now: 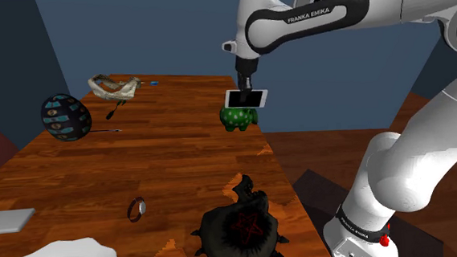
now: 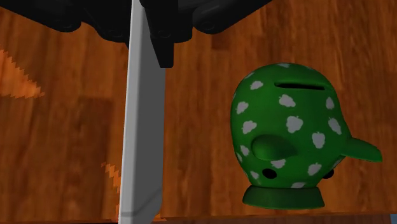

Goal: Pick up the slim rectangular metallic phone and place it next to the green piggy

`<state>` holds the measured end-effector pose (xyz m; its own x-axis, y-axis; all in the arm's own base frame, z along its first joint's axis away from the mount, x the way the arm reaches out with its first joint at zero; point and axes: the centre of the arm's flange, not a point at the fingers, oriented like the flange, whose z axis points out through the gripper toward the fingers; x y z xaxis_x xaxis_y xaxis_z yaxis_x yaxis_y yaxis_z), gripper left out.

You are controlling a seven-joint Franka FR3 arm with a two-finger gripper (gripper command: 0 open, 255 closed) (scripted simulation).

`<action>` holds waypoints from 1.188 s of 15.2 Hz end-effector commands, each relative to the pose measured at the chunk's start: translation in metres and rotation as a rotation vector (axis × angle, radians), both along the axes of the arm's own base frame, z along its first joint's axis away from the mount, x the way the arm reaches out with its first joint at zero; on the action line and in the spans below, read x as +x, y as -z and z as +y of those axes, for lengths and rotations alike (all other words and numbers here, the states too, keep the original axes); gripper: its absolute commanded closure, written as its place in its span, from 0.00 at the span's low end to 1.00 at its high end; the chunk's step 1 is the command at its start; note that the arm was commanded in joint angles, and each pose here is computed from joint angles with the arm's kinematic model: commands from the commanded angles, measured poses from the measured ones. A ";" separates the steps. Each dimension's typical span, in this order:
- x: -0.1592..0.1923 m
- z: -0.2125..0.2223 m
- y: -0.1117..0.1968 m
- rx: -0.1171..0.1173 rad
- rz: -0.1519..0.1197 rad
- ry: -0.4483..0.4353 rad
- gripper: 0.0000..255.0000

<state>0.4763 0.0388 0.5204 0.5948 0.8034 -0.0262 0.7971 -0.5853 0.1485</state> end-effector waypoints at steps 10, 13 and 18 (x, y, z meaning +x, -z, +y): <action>0.000 0.001 0.058 0.000 -0.001 0.000 1.00; 0.000 0.001 0.074 0.000 -0.001 0.000 1.00; 0.000 0.001 0.100 0.000 -0.001 0.000 1.00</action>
<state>0.4765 0.0399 0.4258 0.5949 0.8034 -0.0263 0.7971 -0.5853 0.1486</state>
